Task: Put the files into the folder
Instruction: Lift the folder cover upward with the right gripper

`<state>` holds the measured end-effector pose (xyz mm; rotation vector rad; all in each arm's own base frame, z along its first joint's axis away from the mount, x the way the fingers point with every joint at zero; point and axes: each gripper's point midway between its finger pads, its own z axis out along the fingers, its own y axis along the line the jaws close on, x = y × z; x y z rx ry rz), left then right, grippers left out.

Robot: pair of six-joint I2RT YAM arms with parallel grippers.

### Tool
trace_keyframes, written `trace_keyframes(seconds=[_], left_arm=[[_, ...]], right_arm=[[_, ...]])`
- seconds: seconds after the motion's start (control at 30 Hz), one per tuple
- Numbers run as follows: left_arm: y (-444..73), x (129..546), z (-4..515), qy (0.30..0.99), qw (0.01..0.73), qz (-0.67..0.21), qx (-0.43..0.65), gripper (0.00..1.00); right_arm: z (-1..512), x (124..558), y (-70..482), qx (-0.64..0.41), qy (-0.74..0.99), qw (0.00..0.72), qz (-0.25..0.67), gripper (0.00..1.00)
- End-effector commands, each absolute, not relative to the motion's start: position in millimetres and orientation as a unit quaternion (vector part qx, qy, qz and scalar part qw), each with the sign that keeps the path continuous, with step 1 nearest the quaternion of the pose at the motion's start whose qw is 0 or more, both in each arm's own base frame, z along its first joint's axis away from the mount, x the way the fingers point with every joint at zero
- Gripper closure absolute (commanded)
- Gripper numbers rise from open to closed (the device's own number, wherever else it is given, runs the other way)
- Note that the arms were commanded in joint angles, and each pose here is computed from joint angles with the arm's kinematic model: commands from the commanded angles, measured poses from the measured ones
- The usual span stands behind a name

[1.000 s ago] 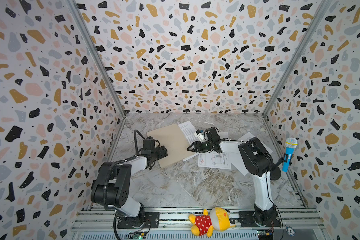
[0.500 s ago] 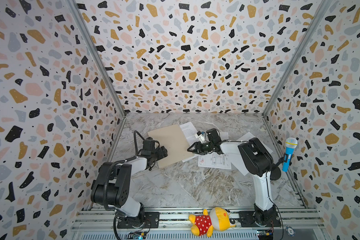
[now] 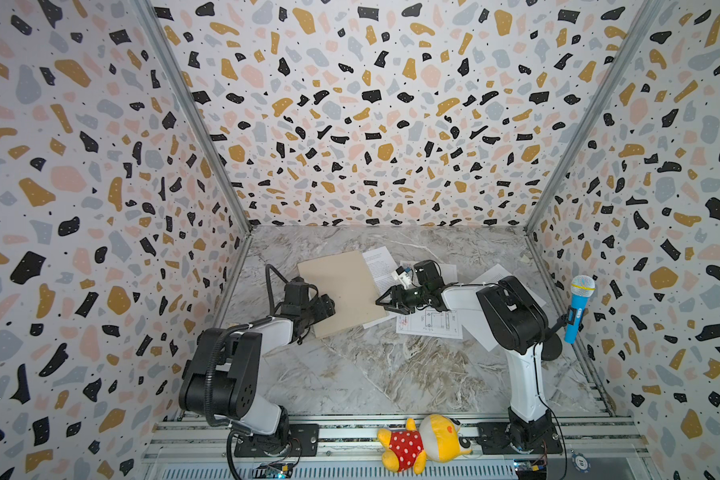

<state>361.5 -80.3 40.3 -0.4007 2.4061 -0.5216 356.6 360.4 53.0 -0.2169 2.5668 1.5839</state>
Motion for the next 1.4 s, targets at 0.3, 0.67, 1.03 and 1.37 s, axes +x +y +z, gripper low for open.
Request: trace_keyframes(seconds=[0.3, 0.67, 1.03, 1.37], left_arm=[[-94, 366, 64, 0.89, 0.352, -0.249, -0.145, 0.14], [-97, 363, 70, 0.883, 0.358, -0.266, -0.148, 0.13], [-96, 358, 66, 0.883, 0.355, -0.267, -0.152, 0.13], [-91, 357, 65, 0.884, 0.353, -0.258, -0.166, 0.09]], right_arm=[[110, 350, 369, -0.077, 0.806, 0.073, 0.582, 0.44], [124, 351, 370, -0.052, 0.786, 0.069, 0.612, 0.46], [110, 355, 373, -0.054, 0.808, 0.072, 0.582, 0.69], [131, 352, 381, -0.085, 0.809, 0.098, 0.574, 0.95]])
